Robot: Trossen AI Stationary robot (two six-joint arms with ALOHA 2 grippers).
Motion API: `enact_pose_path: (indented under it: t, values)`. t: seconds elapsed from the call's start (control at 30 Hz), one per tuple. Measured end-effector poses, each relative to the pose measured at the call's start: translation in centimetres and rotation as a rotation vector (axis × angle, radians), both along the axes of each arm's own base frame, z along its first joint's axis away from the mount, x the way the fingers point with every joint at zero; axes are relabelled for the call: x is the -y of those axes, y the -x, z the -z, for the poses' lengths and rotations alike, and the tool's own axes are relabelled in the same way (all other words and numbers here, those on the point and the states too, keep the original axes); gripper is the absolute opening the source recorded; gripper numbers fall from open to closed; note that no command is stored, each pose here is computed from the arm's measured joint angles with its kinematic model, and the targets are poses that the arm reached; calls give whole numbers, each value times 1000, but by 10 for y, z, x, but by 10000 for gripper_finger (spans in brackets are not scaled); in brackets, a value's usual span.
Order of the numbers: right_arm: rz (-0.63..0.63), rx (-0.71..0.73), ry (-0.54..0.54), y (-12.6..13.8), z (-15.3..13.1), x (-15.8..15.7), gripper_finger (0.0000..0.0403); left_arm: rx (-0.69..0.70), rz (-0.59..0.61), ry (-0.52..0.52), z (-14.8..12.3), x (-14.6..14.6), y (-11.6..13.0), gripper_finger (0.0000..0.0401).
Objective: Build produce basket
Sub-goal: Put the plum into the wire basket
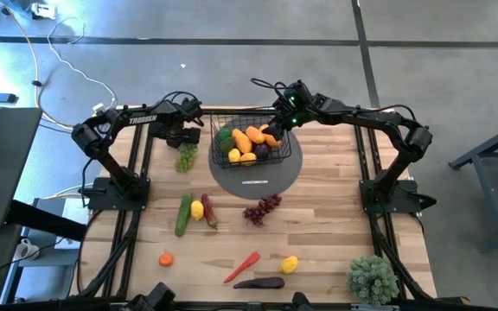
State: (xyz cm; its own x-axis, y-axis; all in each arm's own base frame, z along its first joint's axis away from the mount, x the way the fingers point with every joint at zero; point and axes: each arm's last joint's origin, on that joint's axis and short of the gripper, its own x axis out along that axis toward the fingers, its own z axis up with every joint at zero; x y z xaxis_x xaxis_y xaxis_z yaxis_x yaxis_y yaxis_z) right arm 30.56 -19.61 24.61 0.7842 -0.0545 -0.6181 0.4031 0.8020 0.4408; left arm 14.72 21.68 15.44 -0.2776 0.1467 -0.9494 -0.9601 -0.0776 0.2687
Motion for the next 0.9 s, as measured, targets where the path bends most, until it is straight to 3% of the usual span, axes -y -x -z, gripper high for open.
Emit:
enact_pose_path:
  t: [0.17, 0.57, 0.9]
  values:
    - [0, -6, -4, 0, 1, 0, 250, -2, 3, -2, 0, 0, 0, 167]
    - [0, -17, -12, 1, 1, -1, 250, -11, 44, 2, -1, 1, 0, 156]
    - [1, -18, -11, 1, 1, -1, 250, 43, 52, -45, -18, 6, 4, 133]
